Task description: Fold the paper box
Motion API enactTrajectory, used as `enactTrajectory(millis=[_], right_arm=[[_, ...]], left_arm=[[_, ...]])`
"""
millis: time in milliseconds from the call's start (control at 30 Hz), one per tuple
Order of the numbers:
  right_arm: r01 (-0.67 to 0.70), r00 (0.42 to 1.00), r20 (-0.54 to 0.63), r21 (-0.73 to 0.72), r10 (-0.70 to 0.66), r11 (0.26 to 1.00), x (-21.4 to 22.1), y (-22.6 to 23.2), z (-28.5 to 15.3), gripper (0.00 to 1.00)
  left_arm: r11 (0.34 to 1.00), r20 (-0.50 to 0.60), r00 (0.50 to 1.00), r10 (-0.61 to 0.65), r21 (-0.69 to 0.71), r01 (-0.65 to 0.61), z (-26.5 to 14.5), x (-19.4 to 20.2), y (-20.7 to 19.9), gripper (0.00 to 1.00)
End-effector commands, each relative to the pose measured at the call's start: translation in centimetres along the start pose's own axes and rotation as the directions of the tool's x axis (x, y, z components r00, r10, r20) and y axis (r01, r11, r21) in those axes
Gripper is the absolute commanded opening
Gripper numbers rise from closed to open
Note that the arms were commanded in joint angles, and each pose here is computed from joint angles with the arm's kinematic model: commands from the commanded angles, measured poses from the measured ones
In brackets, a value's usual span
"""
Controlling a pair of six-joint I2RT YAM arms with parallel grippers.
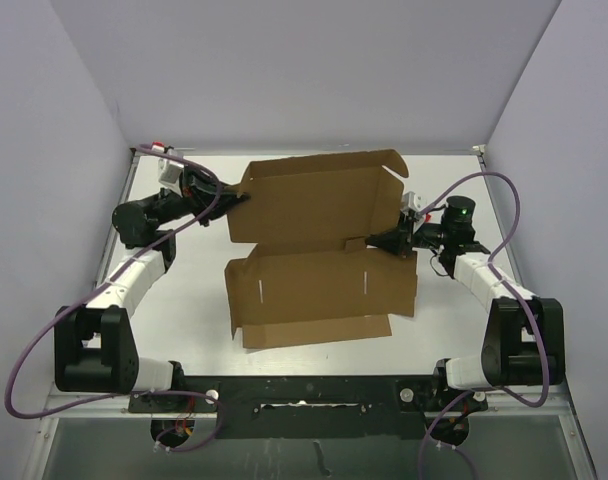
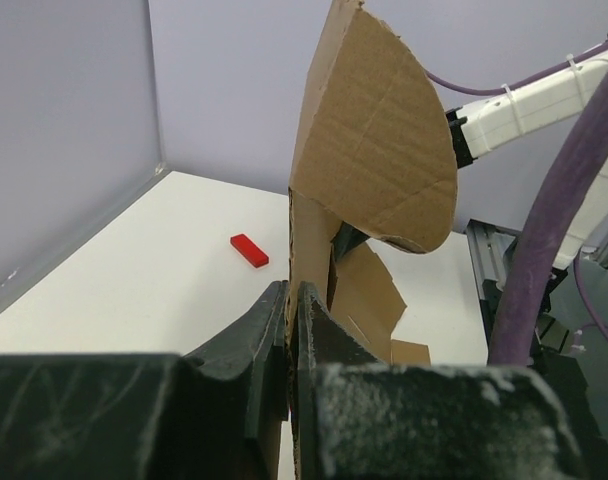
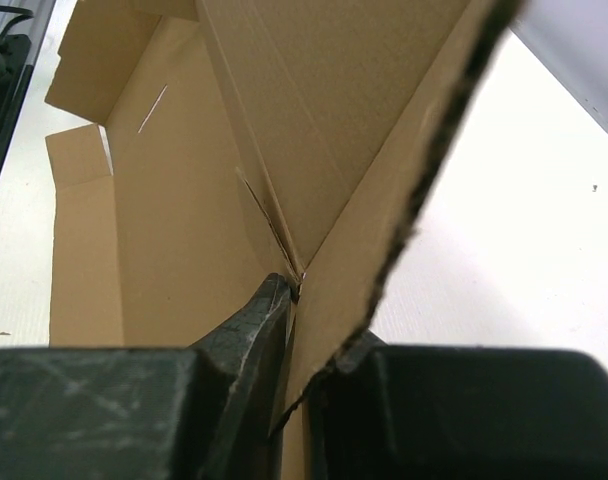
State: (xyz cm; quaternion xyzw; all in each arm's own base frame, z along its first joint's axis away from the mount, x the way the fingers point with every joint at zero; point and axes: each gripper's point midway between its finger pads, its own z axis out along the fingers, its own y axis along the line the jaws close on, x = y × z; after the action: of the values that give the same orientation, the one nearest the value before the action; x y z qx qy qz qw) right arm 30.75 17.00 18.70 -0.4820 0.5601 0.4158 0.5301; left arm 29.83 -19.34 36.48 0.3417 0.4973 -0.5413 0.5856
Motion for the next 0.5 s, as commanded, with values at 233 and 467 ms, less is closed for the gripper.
enactTrajectory(millis=[233,467], right_arm=[[0.098,0.995,0.020,0.000,-0.098,0.995,-2.2,0.2,-0.4,0.00],[0.096,0.995,0.021,-0.015,-0.096,0.995,-2.1,0.5,-0.4,0.00]], left_arm=[[0.995,-0.007,0.997,0.080,-0.053,-0.080,-0.4,0.3,-0.4,0.15],[0.997,-0.020,0.998,0.066,-0.035,-0.067,-0.4,0.6,-0.7,0.00]])
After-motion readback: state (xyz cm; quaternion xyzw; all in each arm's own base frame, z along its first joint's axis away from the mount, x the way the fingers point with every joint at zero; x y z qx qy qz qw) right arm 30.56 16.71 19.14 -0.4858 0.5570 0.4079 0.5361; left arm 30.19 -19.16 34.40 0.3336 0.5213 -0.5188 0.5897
